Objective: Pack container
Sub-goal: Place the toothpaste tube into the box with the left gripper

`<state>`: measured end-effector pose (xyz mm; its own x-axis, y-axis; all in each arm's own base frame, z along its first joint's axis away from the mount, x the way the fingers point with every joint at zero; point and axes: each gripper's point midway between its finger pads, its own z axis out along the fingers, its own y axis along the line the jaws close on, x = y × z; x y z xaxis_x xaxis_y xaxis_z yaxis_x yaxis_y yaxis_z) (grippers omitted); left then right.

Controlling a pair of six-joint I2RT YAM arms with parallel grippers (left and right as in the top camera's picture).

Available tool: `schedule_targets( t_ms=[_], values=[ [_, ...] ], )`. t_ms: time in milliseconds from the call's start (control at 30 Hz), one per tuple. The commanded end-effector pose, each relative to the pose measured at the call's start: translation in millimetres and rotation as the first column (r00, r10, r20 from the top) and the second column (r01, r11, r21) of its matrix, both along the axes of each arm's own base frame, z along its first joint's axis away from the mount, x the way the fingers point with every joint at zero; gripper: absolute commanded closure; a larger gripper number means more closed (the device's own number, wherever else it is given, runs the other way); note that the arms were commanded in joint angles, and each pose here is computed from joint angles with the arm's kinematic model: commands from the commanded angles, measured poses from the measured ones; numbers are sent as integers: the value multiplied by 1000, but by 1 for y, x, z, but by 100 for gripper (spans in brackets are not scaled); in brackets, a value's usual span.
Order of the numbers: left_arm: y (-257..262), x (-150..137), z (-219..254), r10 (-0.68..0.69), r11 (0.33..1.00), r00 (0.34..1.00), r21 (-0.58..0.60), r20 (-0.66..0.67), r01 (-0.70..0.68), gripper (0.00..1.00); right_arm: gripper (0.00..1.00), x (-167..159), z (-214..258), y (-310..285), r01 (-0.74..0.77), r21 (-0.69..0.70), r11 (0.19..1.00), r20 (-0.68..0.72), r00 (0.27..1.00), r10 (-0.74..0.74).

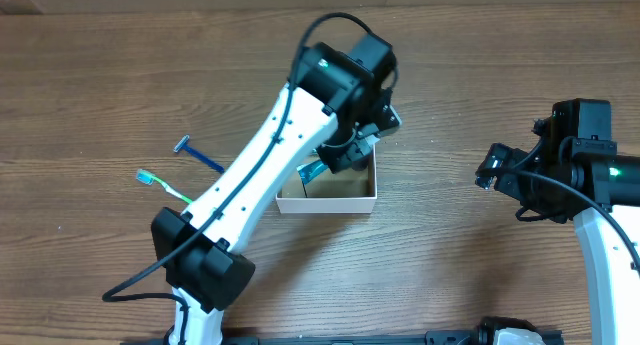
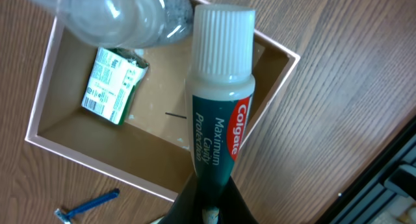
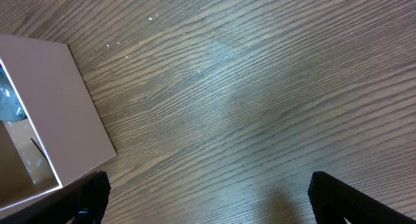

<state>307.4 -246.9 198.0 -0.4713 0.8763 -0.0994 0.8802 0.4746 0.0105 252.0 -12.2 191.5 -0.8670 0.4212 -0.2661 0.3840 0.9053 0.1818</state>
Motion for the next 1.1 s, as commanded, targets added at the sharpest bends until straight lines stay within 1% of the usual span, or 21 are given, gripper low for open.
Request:
schedule_targets(
  t_ms=[0,200,300,333,367,467,500,533,567,600,633,667,700,767,800,833,867,900,967,1000,1067],
  values=[
    [12,9,-7,-12,999,999,-35,-36,10,96,0,2,1,-3,0,-19,1000,12,1000,0],
    [27,9,-38,3,999,998,38,-68,0,96,0,2,1,-4,2,-26,1000,12,1000,-2],
    [28,10,-41,-6,999,998,50,-63,9,94,0,2,1,-4,2,-26,1000,12,1000,-2],
    [30,13,-42,-5,998,999,60,-49,8,91,0,2,1,-4,2,-26,1000,12,1000,-2],
    [29,14,-42,-5,998,999,58,-46,8,83,0,2,1,-4,2,-26,1000,12,1000,-2],
    [29,14,-42,-4,998,999,56,-45,7,71,0,2,1,-4,2,-26,1000,12,1000,-2],
    [29,14,-42,-2,998,999,56,-45,4,64,0,2,1,-4,2,-26,1000,12,1000,-2],
    [29,14,-42,-2,998,999,57,-46,5,59,0,2,1,-4,2,-26,1000,12,1000,-2],
    [29,13,-42,-1,998,999,58,-48,4,57,0,2,1,-4,2,-26,1000,12,1000,-2],
    [29,13,-41,0,998,999,58,-48,3,62,0,2,1,-4,2,-26,1000,12,1000,-2],
    [30,14,-39,25,998,999,57,-41,-23,71,0,2,1,-4,2,-26,1000,12,1000,-2],
    [29,17,-34,73,996,997,51,-21,-72,74,0,2,1,-4,2,-26,1000,12,1000,-2],
    [27,24,-17,139,990,990,17,30,-139,74,0,3,1,-4,4,-29,1000,15,1000,-3],
    [34,36,31,278,960,947,-72,162,-270,72,0,3,1,-4,4,-29,1000,15,1000,-3],
    [54,43,69,416,909,873,-149,255,-390,68,0,3,1,-4,3,-30,1000,15,1000,-3],
    [67,42,86,492,870,826,-195,275,-454,63,0,3,1,-4,4,-29,1000,15,1000,-3],
    [89,36,106,595,802,757,-256,268,-540,61,0,3,1,-5,4,-30,1000,16,1000,-3],
    [119,26,121,705,708,668,-294,238,-642,61,0,3,1,-5,4,-30,1000,18,1000,-3],
    [194,3,128,896,443,406,-295,180,-846,61,0,6,2,-5,4,-30,1000,27,1000,-3],
    [217,-2,125,936,348,311,-290,166,-891,58,0,6,2,-5,4,-30,1000,28,1000,-3],
    [256,-7,108,983,154,122,-262,133,-953,44,0,6,2,-5,4,-31,1000,29,1000,-3]
  ],
)
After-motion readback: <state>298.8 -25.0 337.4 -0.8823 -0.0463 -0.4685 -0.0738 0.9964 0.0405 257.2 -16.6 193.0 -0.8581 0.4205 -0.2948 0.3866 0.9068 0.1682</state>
